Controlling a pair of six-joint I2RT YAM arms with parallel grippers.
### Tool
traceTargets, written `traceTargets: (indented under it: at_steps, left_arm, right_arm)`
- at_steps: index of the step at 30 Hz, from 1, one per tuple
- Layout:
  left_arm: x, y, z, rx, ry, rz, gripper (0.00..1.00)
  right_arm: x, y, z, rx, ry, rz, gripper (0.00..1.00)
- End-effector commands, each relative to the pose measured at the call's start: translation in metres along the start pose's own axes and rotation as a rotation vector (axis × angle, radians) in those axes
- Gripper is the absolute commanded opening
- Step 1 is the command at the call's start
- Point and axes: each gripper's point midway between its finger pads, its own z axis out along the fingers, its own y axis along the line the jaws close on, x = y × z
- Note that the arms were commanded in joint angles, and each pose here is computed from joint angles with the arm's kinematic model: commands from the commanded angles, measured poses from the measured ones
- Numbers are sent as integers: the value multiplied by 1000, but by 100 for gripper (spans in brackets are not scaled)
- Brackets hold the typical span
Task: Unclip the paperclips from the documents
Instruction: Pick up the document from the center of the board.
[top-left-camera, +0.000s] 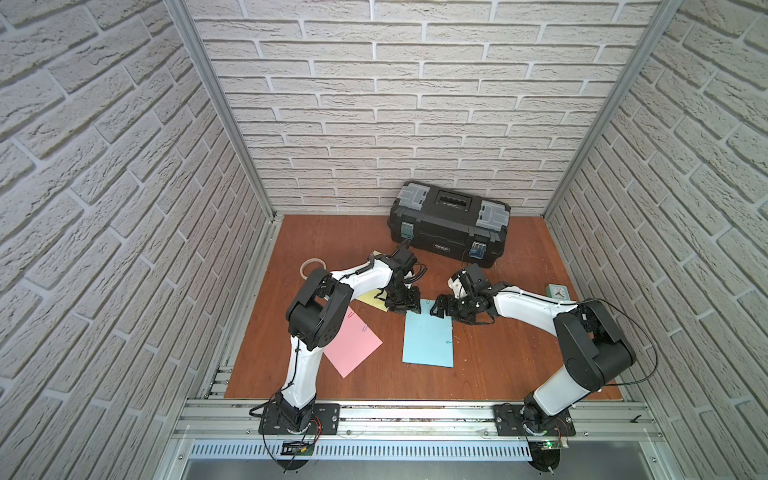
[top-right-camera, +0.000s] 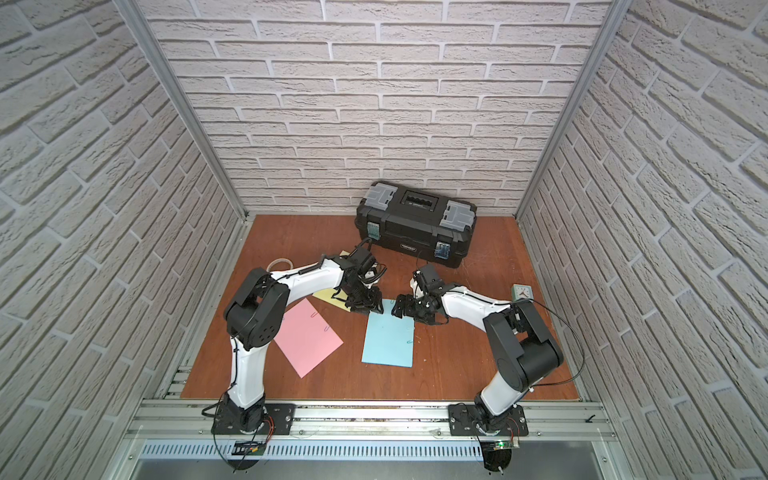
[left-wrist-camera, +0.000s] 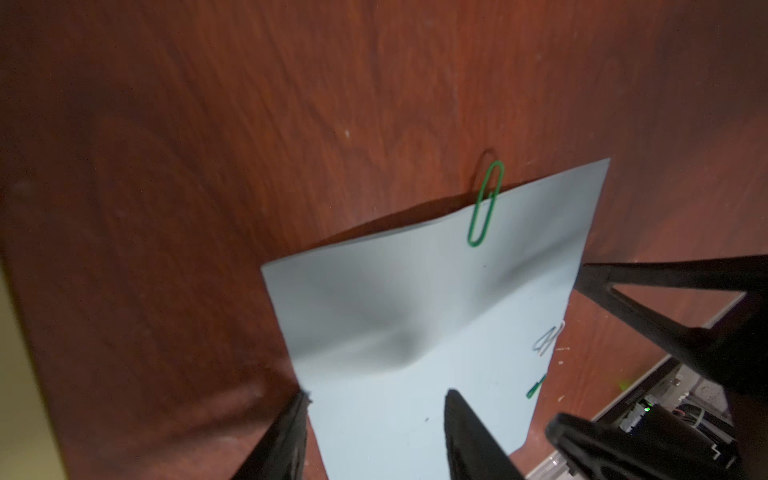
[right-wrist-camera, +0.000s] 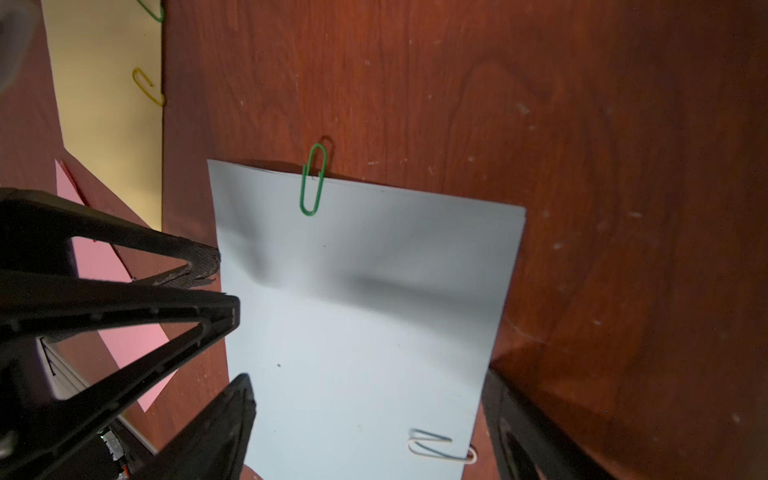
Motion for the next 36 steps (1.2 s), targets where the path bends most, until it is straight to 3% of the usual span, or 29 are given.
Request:
traceTargets:
  at_steps: [1,19,21,29,36]
  left_arm:
    - [2,-1,5,9,34,-25,53]
    - [1,-4,5,20,32,-24,50]
    - [1,-4,4,20,30,-23,50]
    - [0,-4,0,19,13,-24,50]
    - [-11,-5,-27,76,-90,-51,50]
  right_arm:
    - [36,-22,20,63,128,31,87]
    - [33,1,28,-37,122,2,88]
    - [33,2,29,-42,119,2,83]
    - [27,6,24,-54,79,-5,44]
    - [12,18,7,-103,9,-45,40]
